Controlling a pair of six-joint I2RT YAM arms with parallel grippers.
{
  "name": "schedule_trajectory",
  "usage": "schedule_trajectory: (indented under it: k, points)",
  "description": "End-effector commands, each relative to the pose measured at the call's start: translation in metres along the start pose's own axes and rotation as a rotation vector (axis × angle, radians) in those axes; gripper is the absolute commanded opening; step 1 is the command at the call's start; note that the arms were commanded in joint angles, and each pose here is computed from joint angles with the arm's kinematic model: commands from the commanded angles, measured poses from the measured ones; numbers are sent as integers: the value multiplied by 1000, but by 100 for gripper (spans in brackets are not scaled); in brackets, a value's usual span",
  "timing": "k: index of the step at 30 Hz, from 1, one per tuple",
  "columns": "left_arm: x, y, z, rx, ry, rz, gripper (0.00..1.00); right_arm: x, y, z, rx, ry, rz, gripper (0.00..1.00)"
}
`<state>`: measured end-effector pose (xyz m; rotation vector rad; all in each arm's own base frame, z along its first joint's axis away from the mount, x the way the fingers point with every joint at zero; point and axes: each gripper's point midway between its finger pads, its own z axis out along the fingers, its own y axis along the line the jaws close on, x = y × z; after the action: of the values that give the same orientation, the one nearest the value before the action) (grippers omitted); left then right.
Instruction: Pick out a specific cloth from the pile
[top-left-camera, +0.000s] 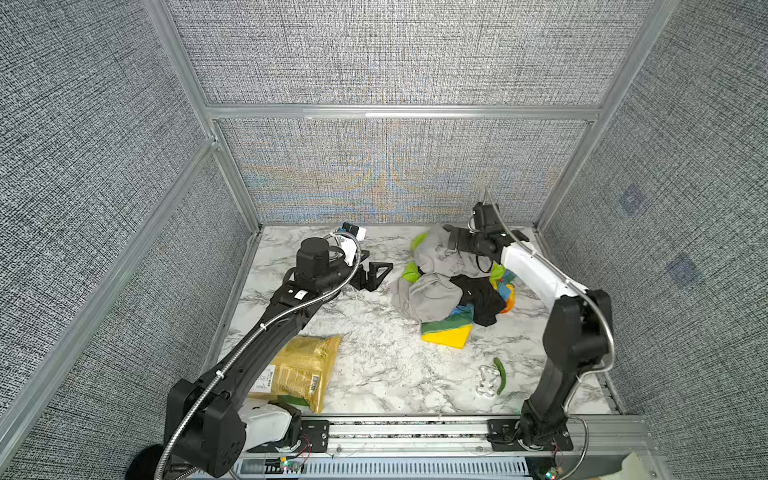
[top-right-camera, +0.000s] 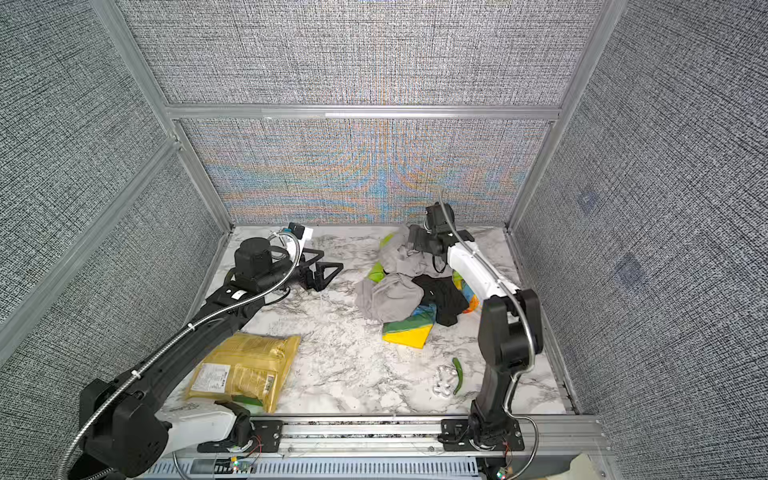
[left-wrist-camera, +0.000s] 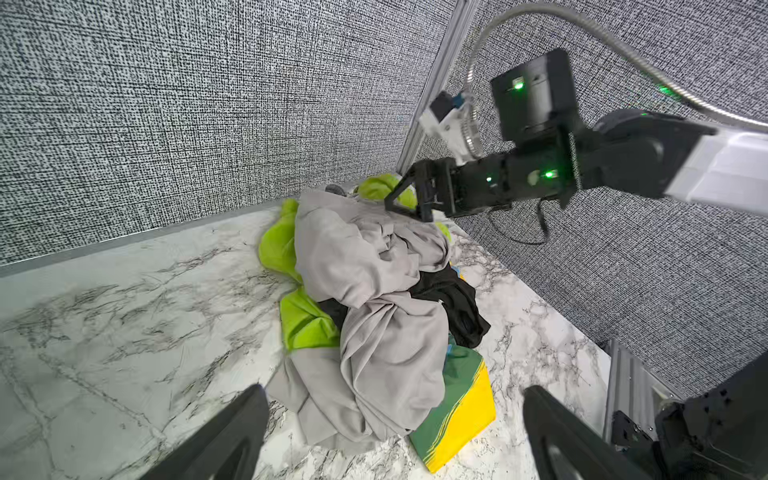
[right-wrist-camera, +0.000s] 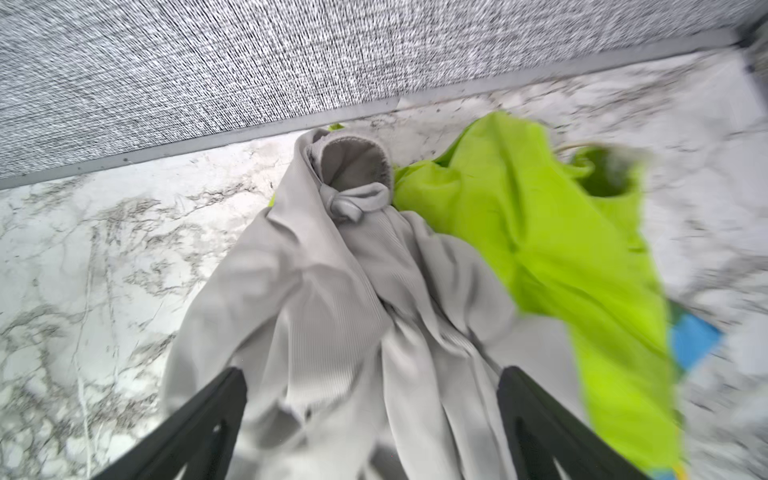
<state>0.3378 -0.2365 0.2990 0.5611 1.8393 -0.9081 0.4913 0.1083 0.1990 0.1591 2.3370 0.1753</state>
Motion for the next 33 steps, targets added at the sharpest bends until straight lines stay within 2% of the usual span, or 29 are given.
schedule_trajectory:
  k: [1,6,9,12,16,22,33]
  points:
    - [-7,-4,-2,10,-23,17,99,2,-9,-29,1,-31,-12,99]
    - [-5,-4,0,12,-17,15,99,27,-33,-67,-49,-50,72,99]
    - [-3,-6,2,19,-12,14,99,48,-52,-81,-37,-64,115,84]
    - [-2,-7,3,23,-8,13,99,73,-64,-88,-26,-50,131,77]
    - [-1,-7,4,21,-5,16,99,103,-70,-82,-22,1,125,76]
    - [1,-5,6,16,0,14,99,145,-75,-54,-24,108,117,75]
    - [6,-2,9,4,14,18,99,165,-83,-25,14,154,111,61]
